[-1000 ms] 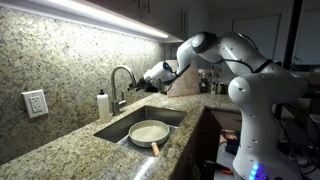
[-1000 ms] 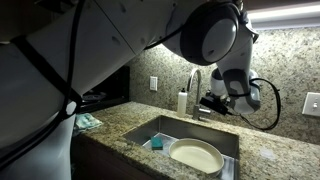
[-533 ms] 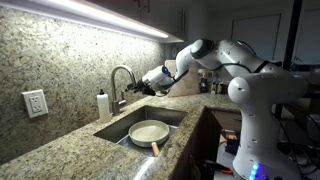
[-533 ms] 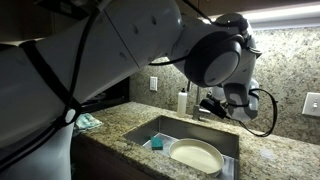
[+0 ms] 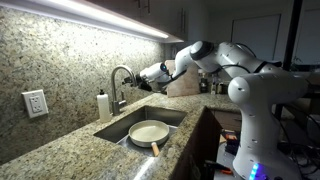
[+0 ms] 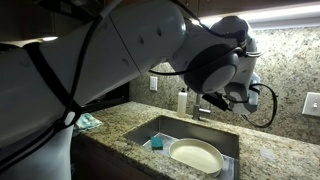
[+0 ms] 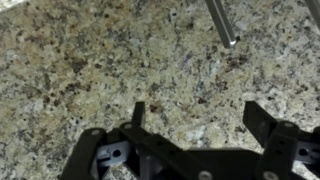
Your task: Turn the faucet to the right then open and close the tap and turn the faucet to the left,pick up the sponge and scrub the pan
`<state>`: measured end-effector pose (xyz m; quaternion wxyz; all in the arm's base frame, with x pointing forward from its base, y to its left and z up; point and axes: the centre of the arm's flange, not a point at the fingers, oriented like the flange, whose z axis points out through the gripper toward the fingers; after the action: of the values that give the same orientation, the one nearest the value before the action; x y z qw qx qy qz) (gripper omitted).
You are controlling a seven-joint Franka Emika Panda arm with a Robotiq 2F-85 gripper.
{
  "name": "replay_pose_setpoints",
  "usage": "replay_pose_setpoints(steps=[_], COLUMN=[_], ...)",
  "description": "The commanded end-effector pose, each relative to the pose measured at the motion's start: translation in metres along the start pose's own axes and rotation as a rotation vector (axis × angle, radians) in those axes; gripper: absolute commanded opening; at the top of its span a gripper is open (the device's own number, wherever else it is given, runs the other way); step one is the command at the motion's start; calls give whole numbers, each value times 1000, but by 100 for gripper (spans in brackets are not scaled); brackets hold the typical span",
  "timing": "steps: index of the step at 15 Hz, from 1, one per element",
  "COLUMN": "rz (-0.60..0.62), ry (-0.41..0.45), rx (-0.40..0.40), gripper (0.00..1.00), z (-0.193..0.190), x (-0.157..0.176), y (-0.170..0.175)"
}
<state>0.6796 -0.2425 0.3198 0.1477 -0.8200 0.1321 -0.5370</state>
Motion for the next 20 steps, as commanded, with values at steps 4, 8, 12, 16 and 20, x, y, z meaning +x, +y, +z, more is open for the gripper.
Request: replay_pose_setpoints(steps=[4,8,12,16,20], rz=[-6,-8,-4,-5,-5], ry=[-6,-28,-46,-61,-70], rx=[12,-2,-8,-6,0], gripper=[100,100,100,100,100], z=[3,3,3,3,2], x=[-2,-9,-17,-23,-26], y=[-8,-4,2,1,-2])
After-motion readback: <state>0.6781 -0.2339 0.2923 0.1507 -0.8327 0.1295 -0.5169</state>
